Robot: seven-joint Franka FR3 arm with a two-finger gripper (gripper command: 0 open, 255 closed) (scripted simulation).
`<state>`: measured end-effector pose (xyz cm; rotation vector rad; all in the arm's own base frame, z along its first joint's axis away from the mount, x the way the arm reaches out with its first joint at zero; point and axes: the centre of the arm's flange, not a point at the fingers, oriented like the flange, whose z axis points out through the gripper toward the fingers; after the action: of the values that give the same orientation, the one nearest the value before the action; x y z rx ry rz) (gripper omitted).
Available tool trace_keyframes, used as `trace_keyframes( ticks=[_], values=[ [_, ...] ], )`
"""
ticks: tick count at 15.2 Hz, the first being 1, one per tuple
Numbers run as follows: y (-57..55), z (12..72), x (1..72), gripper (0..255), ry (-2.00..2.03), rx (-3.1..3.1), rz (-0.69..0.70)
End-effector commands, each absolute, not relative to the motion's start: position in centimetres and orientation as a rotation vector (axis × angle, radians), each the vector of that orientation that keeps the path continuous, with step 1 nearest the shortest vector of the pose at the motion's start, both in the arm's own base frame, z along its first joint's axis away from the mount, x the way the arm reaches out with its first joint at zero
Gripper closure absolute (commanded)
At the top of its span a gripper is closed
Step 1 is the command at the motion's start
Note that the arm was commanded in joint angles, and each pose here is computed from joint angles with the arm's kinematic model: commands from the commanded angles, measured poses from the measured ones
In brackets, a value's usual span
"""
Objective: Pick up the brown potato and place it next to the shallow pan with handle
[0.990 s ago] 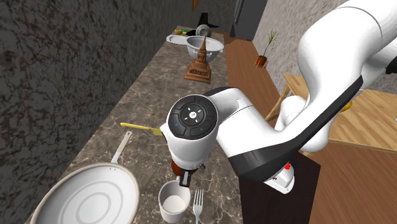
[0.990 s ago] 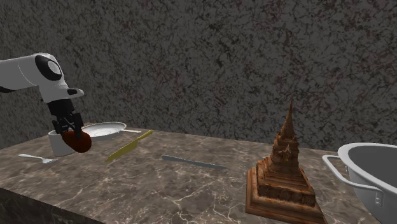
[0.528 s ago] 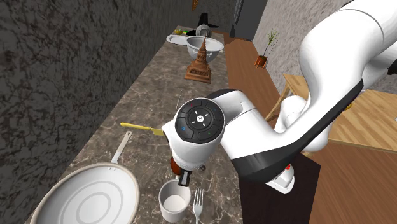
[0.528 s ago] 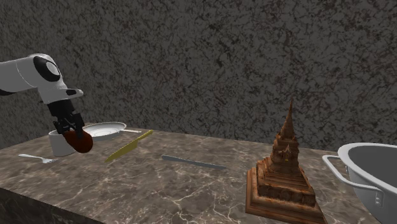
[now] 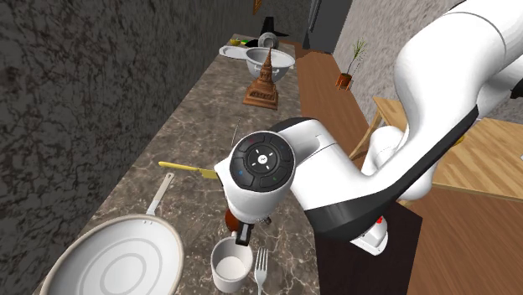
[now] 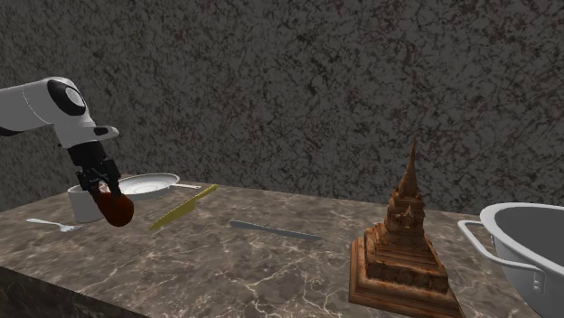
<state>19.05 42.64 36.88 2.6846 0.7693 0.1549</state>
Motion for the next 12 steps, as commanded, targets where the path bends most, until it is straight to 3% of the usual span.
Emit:
trace_keyframes(
  ticks=[1, 12],
  values=[
    [43.2, 33.6, 18.2, 0, 0.808, 2.698, 0.068],
    [44.5, 38.2, 18.4, 0, 0.808, 2.698, 0.069]
  ],
)
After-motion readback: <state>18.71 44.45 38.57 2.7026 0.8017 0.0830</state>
